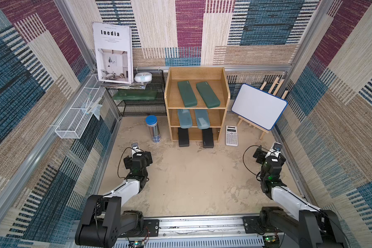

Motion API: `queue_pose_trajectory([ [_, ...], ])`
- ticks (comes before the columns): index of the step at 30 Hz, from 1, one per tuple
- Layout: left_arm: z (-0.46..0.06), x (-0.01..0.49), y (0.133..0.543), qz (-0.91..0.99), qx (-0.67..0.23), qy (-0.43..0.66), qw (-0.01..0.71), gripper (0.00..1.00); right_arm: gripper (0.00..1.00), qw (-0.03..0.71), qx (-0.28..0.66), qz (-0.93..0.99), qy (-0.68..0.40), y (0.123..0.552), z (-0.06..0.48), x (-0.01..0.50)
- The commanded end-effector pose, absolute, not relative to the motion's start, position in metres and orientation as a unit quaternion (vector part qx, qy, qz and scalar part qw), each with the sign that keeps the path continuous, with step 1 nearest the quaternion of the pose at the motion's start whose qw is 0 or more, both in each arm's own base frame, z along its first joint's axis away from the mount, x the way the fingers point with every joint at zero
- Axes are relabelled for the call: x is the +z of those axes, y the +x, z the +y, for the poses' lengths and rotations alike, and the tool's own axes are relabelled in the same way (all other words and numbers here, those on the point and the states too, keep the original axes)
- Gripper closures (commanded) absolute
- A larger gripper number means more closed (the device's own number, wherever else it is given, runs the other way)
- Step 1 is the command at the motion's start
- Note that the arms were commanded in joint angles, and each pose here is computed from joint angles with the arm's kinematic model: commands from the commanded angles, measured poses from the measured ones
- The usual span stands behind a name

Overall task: Place the pencil cases on the shelf according to color
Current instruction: Reset both arms

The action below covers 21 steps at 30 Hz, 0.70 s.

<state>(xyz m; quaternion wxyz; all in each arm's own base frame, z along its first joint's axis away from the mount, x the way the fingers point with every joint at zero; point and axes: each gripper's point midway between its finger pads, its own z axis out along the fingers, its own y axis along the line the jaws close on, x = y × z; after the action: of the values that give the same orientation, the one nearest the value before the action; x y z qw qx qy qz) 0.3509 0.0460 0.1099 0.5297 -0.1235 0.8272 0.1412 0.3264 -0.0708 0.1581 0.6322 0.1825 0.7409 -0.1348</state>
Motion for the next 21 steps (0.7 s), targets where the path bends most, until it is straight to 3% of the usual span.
queue_pose_trajectory([
  [1,0.039,0.123,0.366,0.806,0.114,-0.117,0.568,0.00,0.00,0.662,-0.121,0.715,0.189,0.332,-0.070,0.169],
  [6,0.035,0.109,0.385,0.841,0.115,-0.090,0.521,0.00,0.00,0.658,-0.129,0.718,0.184,0.338,-0.072,0.163],
  [10,0.036,0.112,0.387,0.833,0.113,-0.086,0.534,0.00,0.00,0.658,-0.124,0.722,0.171,0.346,-0.068,0.158],
  [12,0.040,0.110,0.388,0.802,0.114,-0.095,0.579,0.00,0.00,0.656,-0.124,0.726,0.168,0.350,-0.068,0.156],
  [21,0.026,0.094,0.397,0.831,0.071,-0.055,0.548,0.00,0.00,0.654,-0.084,0.744,0.105,0.380,-0.045,0.137],
])
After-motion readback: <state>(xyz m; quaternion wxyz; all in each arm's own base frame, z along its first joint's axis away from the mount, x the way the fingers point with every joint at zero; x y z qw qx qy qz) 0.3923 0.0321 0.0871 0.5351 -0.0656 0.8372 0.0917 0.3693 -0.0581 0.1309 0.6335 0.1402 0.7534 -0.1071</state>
